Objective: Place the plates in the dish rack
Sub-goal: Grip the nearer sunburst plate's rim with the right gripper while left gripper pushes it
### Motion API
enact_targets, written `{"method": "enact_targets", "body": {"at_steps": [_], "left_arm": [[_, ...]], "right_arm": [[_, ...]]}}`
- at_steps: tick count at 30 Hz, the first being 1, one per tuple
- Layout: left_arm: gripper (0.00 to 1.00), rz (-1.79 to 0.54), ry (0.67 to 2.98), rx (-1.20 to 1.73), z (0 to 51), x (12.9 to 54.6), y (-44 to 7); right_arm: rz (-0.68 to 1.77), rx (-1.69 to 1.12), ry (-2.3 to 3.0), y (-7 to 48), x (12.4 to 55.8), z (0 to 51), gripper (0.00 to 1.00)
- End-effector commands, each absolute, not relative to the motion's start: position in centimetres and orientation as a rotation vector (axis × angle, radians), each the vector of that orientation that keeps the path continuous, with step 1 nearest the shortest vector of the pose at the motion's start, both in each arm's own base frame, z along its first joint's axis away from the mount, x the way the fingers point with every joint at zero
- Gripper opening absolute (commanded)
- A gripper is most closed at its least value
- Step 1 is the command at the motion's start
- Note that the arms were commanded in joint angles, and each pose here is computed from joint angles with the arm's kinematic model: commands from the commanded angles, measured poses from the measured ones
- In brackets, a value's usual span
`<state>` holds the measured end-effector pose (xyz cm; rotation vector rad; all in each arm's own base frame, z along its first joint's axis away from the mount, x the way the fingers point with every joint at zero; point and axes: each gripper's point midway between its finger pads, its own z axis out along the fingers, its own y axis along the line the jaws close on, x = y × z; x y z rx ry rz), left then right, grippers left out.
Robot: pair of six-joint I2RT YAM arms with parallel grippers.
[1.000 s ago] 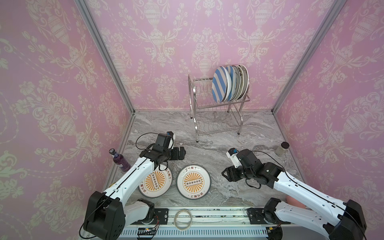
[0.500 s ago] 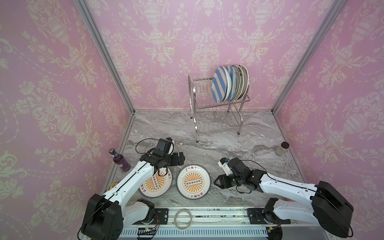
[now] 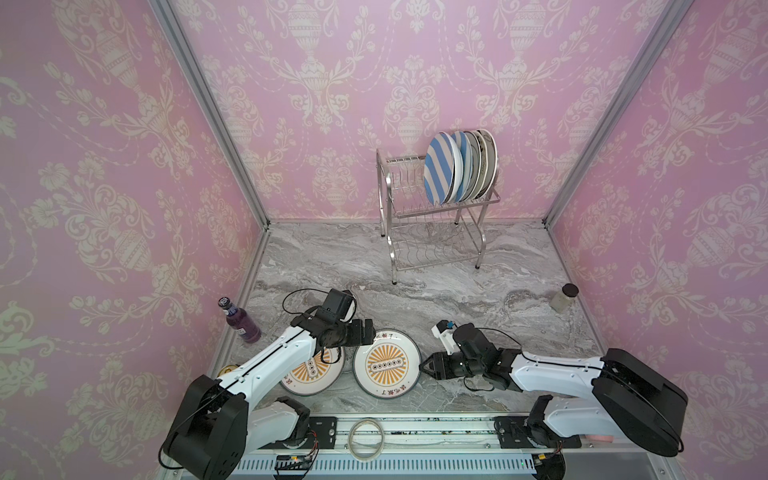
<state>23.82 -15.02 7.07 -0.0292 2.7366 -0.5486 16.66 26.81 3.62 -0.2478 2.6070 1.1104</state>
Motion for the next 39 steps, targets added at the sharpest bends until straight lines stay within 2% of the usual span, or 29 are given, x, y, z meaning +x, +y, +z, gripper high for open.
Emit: {"method": "enact_targets", "body": {"at_steps": [1, 20, 39], "left_arm": [[0.99, -0.6, 2.756, -0.049, 6.2, 23.4, -15.8], [0.99, -0.693, 2.738, 0.063, 5.5, 23.3, -17.9], [0.99, -0.779, 2.741, 0.183, 5.4, 23.4, -20.3]], "right_arm": [[1.155, -0.18, 2.583, 27.4, 17.1, 3.6, 0.5], [1.24, -0.052, 2.589, 28.4, 17.6, 1.3, 0.46], [1.26, -0.004, 2.594, 29.6, 18.2, 0.3, 0.34]]}}
